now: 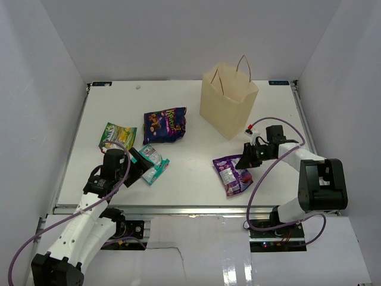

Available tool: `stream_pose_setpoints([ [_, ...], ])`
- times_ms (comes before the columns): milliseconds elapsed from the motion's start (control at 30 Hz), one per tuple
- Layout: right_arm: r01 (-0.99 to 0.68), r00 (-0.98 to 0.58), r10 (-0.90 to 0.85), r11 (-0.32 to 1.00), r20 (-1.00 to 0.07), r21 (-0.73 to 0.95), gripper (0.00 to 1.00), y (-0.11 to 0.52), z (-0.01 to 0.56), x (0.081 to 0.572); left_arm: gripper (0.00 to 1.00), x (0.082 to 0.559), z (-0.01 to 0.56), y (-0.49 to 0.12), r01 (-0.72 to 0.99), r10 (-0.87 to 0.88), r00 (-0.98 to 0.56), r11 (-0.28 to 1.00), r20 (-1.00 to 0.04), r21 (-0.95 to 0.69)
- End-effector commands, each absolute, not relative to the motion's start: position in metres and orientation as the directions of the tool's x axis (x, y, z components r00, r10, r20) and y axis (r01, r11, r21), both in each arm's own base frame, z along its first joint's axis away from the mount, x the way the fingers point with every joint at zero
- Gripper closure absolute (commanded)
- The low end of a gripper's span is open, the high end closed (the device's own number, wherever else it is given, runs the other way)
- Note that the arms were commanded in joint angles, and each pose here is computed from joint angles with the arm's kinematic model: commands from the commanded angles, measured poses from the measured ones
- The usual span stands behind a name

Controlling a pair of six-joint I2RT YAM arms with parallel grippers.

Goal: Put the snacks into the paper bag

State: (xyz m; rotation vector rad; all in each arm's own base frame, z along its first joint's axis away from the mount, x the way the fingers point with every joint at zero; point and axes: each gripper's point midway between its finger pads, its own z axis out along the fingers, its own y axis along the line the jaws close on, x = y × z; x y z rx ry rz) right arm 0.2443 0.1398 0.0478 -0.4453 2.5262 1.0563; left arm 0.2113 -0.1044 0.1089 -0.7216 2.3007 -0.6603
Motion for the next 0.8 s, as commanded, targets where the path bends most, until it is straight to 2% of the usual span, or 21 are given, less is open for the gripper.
stream_pose_setpoints([
  [0, -0.597, -0.782, -0.232, 0.544, -0.579, 0.589, 0.92, 0.15, 0.084, 0.24, 0.07, 0.214, 0.115, -0.103, -0.306, -0.642, -0.633, 0.721, -0.433, -0.621],
  [233, -0.798, -0.587, -0.26, 0.347, -0.767, 0.493, 0.92, 0.166, 0.146, 0.235, 0.07, 0.213, 0.119, -0.098, -0.305, -0.644, -0.614, 0.727, -0.456, -0.615],
  [367, -0.879, -0.446, -0.267, 0.308, -0.854, 0.363, 0.92, 0.173, 0.18, 0.238, 0.07, 0.215, 0.118, -0.098, -0.314, -0.645, -0.616, 0.728, -0.452, -0.61],
  [600, -0.948, -0.268, -0.22, 0.231, -0.938, 0.217, 0.92, 0.189, 0.247, 0.238, 0.07, 0.219, 0.119, -0.098, -0.322, -0.644, -0.619, 0.73, -0.45, -0.602],
  [767, -0.965, -0.106, -0.112, 0.25, -0.988, 0.075, 0.92, 0.198, 0.342, 0.263, 0.07, 0.22, 0.118, -0.097, -0.329, -0.649, -0.615, 0.727, -0.448, -0.603],
])
